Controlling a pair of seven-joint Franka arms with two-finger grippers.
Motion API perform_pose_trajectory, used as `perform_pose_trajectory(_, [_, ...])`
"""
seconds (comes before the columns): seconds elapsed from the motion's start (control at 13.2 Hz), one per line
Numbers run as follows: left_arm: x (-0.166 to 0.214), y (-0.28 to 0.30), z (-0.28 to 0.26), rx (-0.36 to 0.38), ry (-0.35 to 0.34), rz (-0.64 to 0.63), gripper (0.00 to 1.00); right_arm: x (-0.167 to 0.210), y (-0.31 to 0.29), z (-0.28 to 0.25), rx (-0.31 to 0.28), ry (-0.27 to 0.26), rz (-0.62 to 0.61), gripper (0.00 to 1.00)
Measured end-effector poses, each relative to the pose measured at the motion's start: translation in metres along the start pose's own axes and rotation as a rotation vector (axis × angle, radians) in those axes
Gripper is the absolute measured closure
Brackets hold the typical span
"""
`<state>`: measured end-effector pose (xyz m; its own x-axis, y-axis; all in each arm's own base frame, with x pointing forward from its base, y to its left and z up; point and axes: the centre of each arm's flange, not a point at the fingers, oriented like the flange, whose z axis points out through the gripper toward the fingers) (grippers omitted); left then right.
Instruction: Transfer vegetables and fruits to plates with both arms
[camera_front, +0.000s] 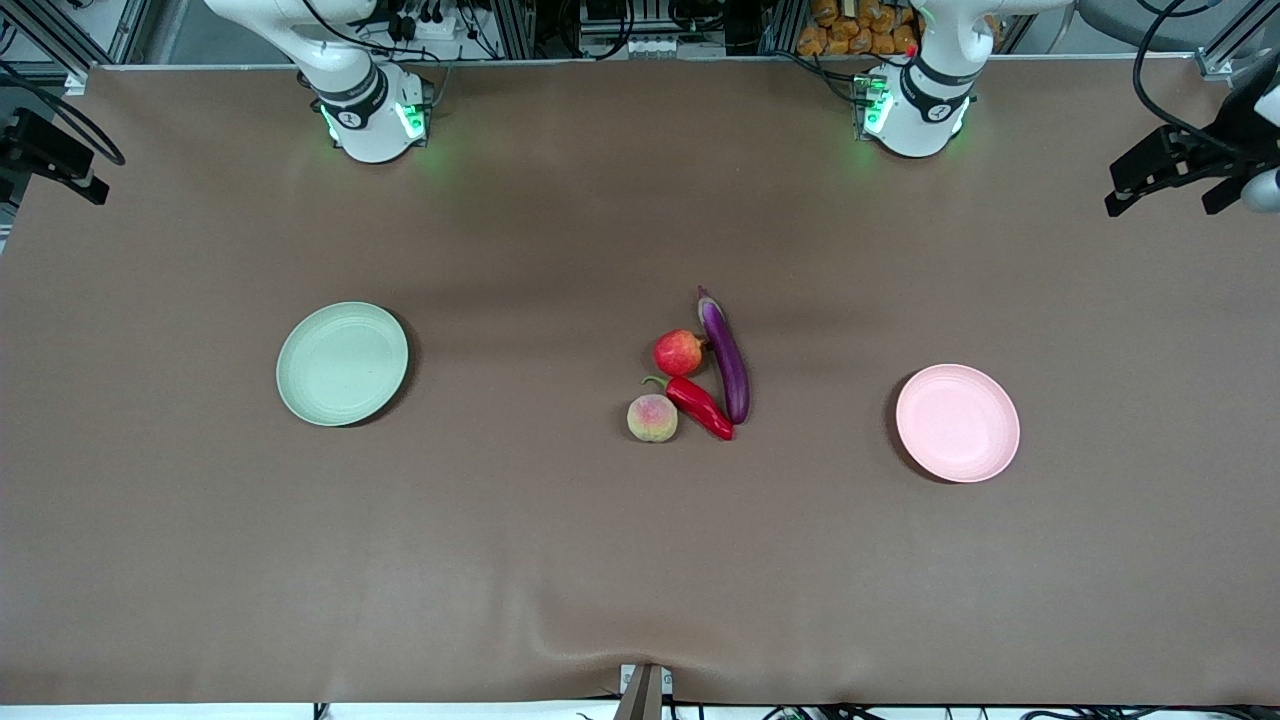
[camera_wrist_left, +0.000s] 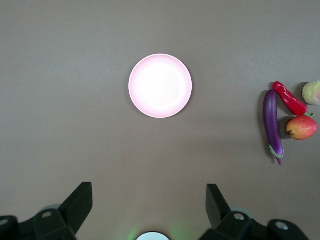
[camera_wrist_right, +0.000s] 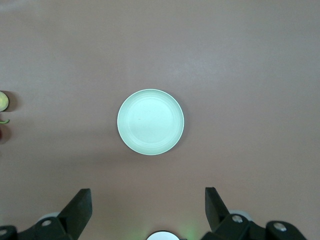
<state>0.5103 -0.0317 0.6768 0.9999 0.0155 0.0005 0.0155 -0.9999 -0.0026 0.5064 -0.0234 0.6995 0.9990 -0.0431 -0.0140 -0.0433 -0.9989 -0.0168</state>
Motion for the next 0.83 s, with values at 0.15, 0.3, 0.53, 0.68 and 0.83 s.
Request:
perform_pose_trajectory(0.15, [-0.0003,-0.0032,-0.0019,0.000,0.001,-0.006,0.00,0.0001,0.0000,0.0001,0.000,0.000,0.001,0.00])
perform_pose_trajectory(0.3, [-0.0010,-0.0033,-0.0013,0.000,-0.006,-0.006,0.00,0.0001,0.0000,0.0002,0.000,0.000,0.001,0.00])
perform_pose_trajectory(0.53, [-0.0022,-0.0025,-0.0004,0.001,-0.016,-0.004,0.00,0.0001,-0.0002,0.0002,0.000,0.000,0.001,0.00])
perform_pose_trajectory(0.68, [-0.0022,-0.0027,-0.0004,0.001,-0.016,-0.005,0.00,0.0001,-0.0002,0.0002,0.000,0.000,0.001,0.00])
perform_pose_trajectory(0.83, [-0.0022,-0.0035,-0.0004,0.001,-0.016,-0.006,0.00,0.0001,-0.0002,0.0002,0.000,-0.001,0.001,0.00])
